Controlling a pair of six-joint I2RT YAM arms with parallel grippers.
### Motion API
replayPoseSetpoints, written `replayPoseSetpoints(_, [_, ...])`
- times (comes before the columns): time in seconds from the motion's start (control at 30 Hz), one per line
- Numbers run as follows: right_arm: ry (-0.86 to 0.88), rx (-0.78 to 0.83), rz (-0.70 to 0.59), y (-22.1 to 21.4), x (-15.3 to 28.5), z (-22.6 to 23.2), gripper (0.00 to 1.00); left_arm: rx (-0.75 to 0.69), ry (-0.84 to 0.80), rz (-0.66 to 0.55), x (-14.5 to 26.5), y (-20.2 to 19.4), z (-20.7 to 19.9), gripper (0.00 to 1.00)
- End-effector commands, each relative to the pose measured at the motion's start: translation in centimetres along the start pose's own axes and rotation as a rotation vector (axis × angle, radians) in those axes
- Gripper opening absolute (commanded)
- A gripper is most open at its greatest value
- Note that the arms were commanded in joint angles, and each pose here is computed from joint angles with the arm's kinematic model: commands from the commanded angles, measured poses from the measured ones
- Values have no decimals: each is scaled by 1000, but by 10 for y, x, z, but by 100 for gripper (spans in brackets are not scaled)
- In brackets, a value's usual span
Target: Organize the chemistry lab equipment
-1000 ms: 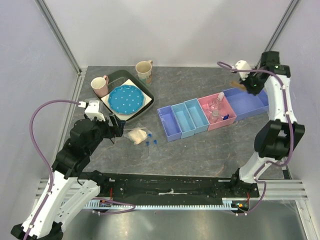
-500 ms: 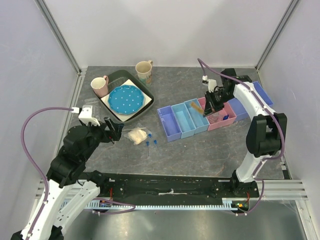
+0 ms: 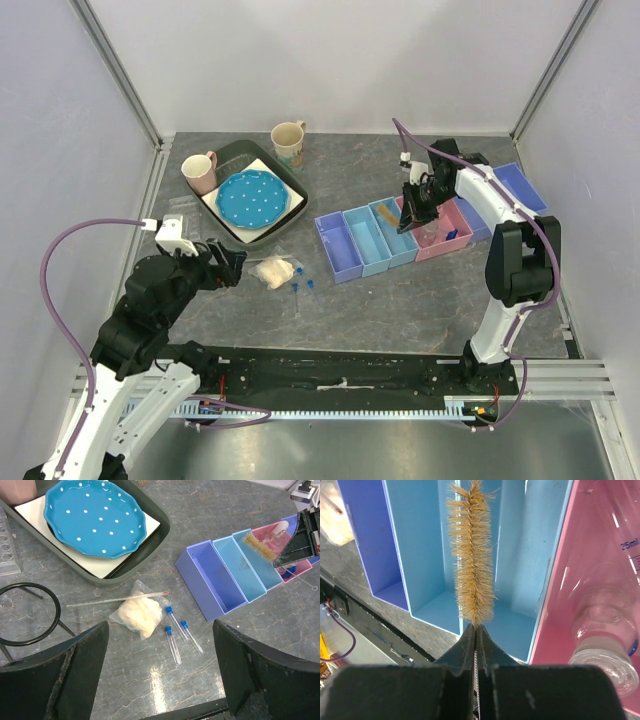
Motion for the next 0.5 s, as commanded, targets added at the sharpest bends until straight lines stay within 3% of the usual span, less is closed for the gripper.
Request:
replayPoseSetpoints(0.0, [-45, -33, -34, 6, -3, -4, 6, 28, -18, -24, 4, 8, -5, 91])
replayPoseSetpoints(0.13, [-39, -25, -29, 8, -6, -6, 12, 27, -20, -22, 5, 8, -5, 91])
replayPoseSetpoints(0.2, [-36, -20, -30, 11, -5, -6, 21, 29, -20, -18, 5, 9, -6, 93])
replayPoseSetpoints(0.23, [-30, 8, -30, 12, -4, -6, 23, 31, -15, -9, 5, 8, -6, 98])
replayPoseSetpoints(0.37, [-26, 55, -67, 18, 7, 0, 36, 25, -10, 50, 2, 7, -8, 99])
replayPoseSetpoints(0.47, [-40, 124, -102, 23, 23, 6, 40, 15, 17, 105, -2, 8, -9, 99])
Point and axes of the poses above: each gripper's point midway between its finger pads, its own x axis back along the fingers, its own z axis along the line the jaws close on, y = z × x, the point moved 9 cm from there along x, back along the fingers, and after that the axes turned 4 degrees about x, right-handed, at the moved point
